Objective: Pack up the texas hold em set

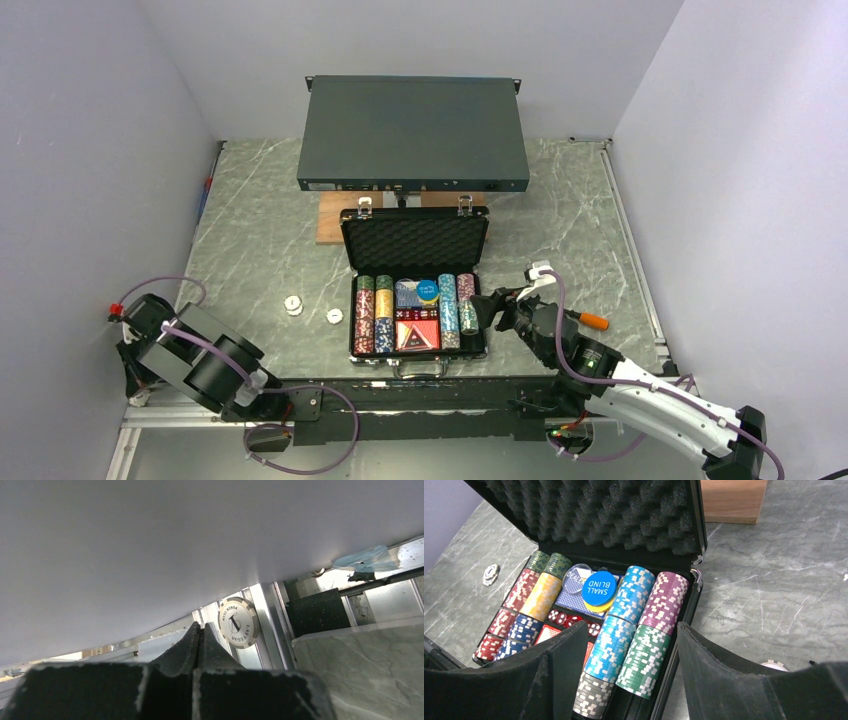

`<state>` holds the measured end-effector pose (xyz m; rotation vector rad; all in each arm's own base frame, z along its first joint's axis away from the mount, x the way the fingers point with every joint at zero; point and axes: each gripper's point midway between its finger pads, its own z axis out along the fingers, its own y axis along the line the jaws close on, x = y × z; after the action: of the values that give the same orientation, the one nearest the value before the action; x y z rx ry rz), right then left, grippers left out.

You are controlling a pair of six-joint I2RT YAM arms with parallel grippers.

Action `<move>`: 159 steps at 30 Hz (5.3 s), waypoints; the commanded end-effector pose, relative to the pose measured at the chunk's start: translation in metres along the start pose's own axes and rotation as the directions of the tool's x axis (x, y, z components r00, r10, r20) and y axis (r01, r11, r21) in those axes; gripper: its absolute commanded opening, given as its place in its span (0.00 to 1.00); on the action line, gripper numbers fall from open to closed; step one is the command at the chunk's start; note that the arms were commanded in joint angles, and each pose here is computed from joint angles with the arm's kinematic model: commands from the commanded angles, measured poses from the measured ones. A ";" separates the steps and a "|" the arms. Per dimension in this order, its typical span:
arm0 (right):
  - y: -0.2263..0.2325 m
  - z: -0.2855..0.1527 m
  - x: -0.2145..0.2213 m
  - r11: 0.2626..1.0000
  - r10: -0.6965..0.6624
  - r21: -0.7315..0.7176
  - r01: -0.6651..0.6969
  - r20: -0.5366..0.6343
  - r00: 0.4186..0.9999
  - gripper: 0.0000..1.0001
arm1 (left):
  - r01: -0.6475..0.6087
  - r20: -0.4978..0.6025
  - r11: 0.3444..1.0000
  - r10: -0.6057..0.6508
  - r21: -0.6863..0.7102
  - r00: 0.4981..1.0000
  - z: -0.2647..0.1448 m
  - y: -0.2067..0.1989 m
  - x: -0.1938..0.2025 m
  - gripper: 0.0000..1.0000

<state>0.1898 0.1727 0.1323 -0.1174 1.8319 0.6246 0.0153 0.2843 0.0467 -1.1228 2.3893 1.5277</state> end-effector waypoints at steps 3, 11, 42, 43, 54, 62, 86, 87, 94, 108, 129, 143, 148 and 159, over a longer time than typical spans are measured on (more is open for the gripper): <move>0.001 0.001 -0.009 1.000 0.011 0.000 -0.011 0.036 0.999 0.68 | 0.043 0.017 0.998 -0.043 -0.041 0.999 0.010 0.017 -0.014 0.00; -0.002 0.000 -0.010 1.000 0.012 0.017 -0.013 0.043 0.999 0.68 | 0.015 -0.036 0.998 -0.018 -0.061 0.999 0.017 0.020 -0.002 0.00; -0.010 -0.002 -0.016 0.998 0.034 0.051 -0.038 0.077 0.996 0.70 | -0.347 0.210 0.885 0.292 0.311 0.933 -0.042 -0.079 -0.034 0.00; -0.010 -0.002 -0.015 0.998 0.033 0.055 -0.037 0.076 0.997 0.70 | -0.336 0.231 0.886 0.271 0.320 0.935 -0.050 -0.078 -0.037 0.00; -0.007 -0.001 -0.013 0.999 0.028 0.045 -0.030 0.060 0.998 0.70 | -0.205 0.183 0.963 0.173 0.175 0.968 -0.048 -0.046 -0.034 0.58; -0.006 0.000 -0.012 0.999 0.024 0.037 -0.026 0.055 0.998 0.70 | -0.111 0.071 0.994 0.109 0.021 0.992 -0.022 -0.003 -0.021 0.35; -0.001 0.002 -0.008 1.000 0.012 0.015 -0.013 0.037 0.999 0.69 | -0.073 0.036 0.995 0.071 0.072 0.997 0.022 -0.008 -0.036 0.00; -0.001 0.003 -0.008 1.000 0.013 0.015 -0.013 0.037 0.999 0.69 | -0.079 0.035 0.994 0.076 0.079 0.996 0.023 -0.009 -0.037 0.00; 0.000 0.003 -0.007 1.000 0.007 0.013 -0.007 0.031 0.999 0.69 | -0.089 0.038 0.991 0.086 0.097 0.996 0.028 -0.016 -0.042 0.00; -0.001 0.003 -0.007 1.000 0.009 0.015 -0.010 0.033 0.999 0.69 | -0.137 -0.043 0.982 0.144 0.127 0.989 0.030 -0.024 -0.023 0.00; -0.003 -0.005 -0.015 0.999 0.046 0.003 -0.046 0.079 0.996 0.70 | -0.180 -0.039 0.964 0.191 0.197 0.981 -0.020 -0.036 0.003 0.00; -0.003 -0.004 -0.013 0.999 0.041 0.002 -0.041 0.072 0.997 0.70 | -0.073 -0.046 0.997 0.072 -0.009 0.996 -0.002 0.017 -0.003 0.22; -0.003 -0.003 -0.013 0.999 0.036 0.006 -0.037 0.071 0.997 0.70 | -0.122 -0.082 0.992 0.120 -0.023 0.989 0.003 0.018 0.004 0.00; -0.003 0.000 -0.012 1.000 0.024 0.014 -0.025 0.064 0.998 0.69 | -0.059 -0.107 0.992 0.072 0.115 0.992 0.021 0.006 0.013 0.00</move>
<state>0.1914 0.1659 0.1355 -0.0787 1.8027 0.6206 -0.0122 0.2808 0.0327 -1.1323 2.6189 1.4353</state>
